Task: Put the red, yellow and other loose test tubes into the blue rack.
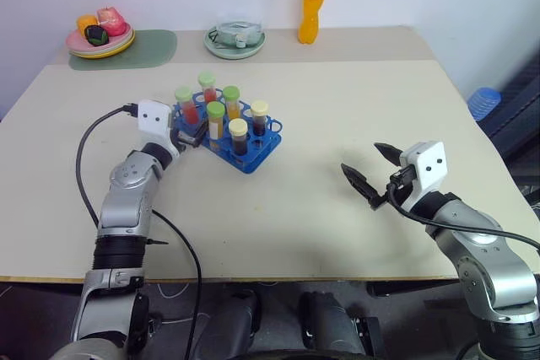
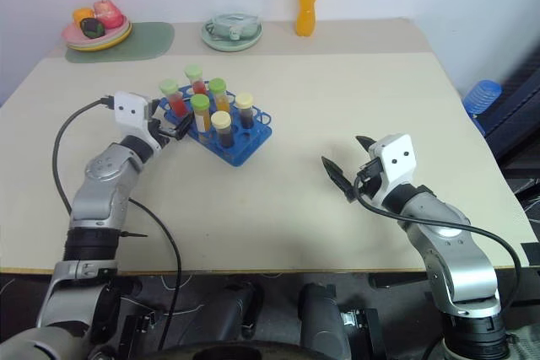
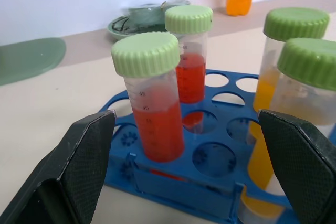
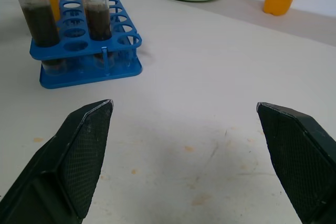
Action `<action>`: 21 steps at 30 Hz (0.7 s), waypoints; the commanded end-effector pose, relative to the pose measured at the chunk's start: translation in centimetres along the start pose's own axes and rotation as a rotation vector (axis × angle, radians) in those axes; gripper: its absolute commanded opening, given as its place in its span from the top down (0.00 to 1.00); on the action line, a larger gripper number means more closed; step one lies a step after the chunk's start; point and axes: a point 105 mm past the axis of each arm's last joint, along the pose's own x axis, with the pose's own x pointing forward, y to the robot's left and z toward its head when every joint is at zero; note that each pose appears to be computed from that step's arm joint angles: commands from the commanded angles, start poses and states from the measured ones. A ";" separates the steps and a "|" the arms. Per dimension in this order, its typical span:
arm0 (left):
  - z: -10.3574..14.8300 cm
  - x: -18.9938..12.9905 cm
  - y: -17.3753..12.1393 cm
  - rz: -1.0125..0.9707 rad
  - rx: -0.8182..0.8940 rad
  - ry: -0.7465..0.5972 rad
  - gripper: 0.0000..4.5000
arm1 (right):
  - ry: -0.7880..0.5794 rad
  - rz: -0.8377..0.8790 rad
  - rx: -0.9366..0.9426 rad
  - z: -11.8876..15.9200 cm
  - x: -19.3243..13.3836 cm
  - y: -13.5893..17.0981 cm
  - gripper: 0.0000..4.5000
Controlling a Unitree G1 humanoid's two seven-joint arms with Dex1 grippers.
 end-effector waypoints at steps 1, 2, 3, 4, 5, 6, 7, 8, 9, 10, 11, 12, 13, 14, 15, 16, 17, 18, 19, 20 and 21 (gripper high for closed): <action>1.4 0.5 0.9 0.052 0.048 -0.050 0.02 | -0.045 -0.003 -0.018 1.3 -0.2 0.2 0.00; 1.2 0.6 1.2 0.070 0.056 -0.043 0.02 | -0.045 -0.004 -0.018 1.3 -0.2 0.2 0.00; 1.0 0.6 1.4 0.081 0.059 -0.039 0.02 | -0.046 -0.004 -0.019 1.3 -0.2 0.2 0.00; 1.0 0.7 1.4 0.084 0.061 -0.036 0.02 | -0.046 -0.005 -0.019 1.4 -0.2 0.2 0.00; 0.8 0.7 1.3 0.080 0.061 -0.031 0.02 | -0.046 -0.005 -0.019 1.4 -0.2 0.2 0.00; 0.7 0.8 1.2 0.075 0.063 -0.025 0.02 | -0.045 -0.006 -0.019 1.4 -0.3 0.2 0.00; 0.6 0.9 1.1 0.070 0.068 -0.021 0.02 | -0.045 -0.007 -0.020 1.4 -0.3 0.1 0.00; 0.5 0.9 0.8 0.052 0.068 -0.012 0.02 | -0.046 -0.008 -0.020 1.4 -0.3 0.1 0.00; 0.2 1.0 0.5 0.035 0.067 0.001 0.02 | -0.045 -0.009 -0.020 1.5 -0.3 0.1 0.00; 0.0 1.0 0.1 0.016 0.073 0.011 0.02 | -0.045 -0.010 -0.020 1.5 -0.3 0.0 0.00; -0.1 1.0 -0.3 -0.006 0.079 0.012 0.02 | -0.045 -0.010 -0.020 1.5 -0.3 0.1 0.00; -0.2 1.0 -0.8 -0.035 0.082 0.013 0.02 | -0.044 -0.011 -0.021 1.5 -0.3 0.1 0.00; -0.3 1.0 -1.2 -0.056 0.081 0.014 0.02 | -0.044 -0.011 -0.021 1.5 -0.4 0.1 0.00; -0.3 1.0 -1.6 -0.072 0.072 0.013 0.02 | -0.044 -0.011 -0.022 1.5 -0.4 0.1 0.00; -0.2 1.0 -2.0 -0.094 0.064 0.009 0.02 | -0.043 -0.013 -0.022 1.5 -0.5 0.0 0.00; -0.2 1.0 -2.5 -0.123 0.064 0.005 0.02 | -0.041 -0.014 -0.023 1.4 -0.6 0.0 0.00; -0.1 0.9 -2.9 -0.150 0.065 -0.001 0.02 | -0.040 -0.015 -0.024 1.4 -0.6 0.0 0.00; -0.1 0.8 -3.5 -0.183 0.059 -0.002 0.02 | -0.038 -0.017 -0.025 1.4 -0.7 -0.1 0.00; -0.1 0.7 -3.8 -0.203 0.055 -0.003 0.02 | -0.037 -0.018 -0.026 1.3 -0.8 -0.1 0.00; 0.0 0.6 -4.3 -0.231 0.056 -0.009 0.02 | -0.036 -0.019 -0.027 1.3 -0.9 -0.2 0.00; -0.1 0.5 -4.7 -0.258 0.051 -0.006 0.02 | -0.034 -0.021 -0.028 1.2 -1.0 -0.3 0.00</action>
